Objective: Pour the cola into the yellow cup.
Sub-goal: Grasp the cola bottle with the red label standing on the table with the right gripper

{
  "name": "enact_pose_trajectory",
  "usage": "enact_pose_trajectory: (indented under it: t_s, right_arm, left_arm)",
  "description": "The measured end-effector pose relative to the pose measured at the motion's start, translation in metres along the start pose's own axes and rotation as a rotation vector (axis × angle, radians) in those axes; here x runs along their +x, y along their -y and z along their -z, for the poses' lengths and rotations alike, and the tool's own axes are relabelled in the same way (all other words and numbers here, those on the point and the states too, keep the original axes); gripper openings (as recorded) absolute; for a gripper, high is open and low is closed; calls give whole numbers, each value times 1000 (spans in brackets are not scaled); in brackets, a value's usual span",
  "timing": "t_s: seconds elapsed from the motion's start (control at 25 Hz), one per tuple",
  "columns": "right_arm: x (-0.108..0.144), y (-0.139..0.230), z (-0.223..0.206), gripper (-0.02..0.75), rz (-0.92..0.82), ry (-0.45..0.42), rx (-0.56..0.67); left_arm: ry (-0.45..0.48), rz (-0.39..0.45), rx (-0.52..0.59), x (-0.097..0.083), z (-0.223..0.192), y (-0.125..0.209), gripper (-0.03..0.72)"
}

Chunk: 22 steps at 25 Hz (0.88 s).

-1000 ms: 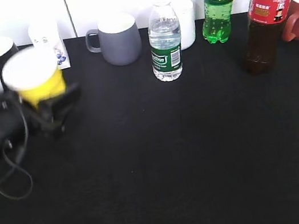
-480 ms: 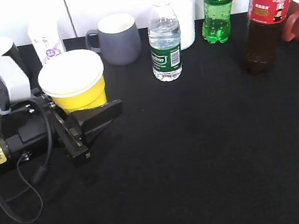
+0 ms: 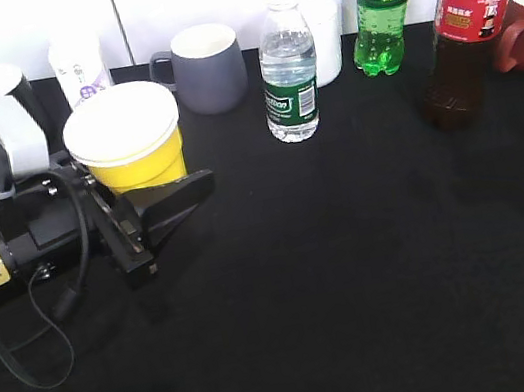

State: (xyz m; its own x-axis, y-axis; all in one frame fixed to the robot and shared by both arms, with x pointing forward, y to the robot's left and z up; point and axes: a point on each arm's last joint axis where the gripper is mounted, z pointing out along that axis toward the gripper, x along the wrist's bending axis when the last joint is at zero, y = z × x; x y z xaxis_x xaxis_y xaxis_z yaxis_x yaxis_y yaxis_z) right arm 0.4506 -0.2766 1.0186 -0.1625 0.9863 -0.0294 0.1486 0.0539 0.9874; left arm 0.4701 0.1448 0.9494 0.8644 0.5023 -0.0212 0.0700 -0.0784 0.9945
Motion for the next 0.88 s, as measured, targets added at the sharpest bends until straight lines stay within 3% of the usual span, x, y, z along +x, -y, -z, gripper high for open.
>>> enact_pose_trajectory:
  t_s: [0.12, 0.24, 0.36, 0.88]
  right_arm:
    - [3, 35, -32, 585, -39, -47, 82]
    - [5, 52, -51, 591, -76, -85, 3]
    - [6, 72, -69, 643, -95, -98, 27]
    - [3, 93, -131, 649, -79, -127, 69]
  left_arm:
    - [-1, 0, 0, 0, 0, 0, 437]
    - [-1, 0, 0, 0, 0, 0, 437]
    - [-1, 0, 0, 0, 0, 0, 437]
    - [-1, 1, -1, 0, 0, 0, 437]
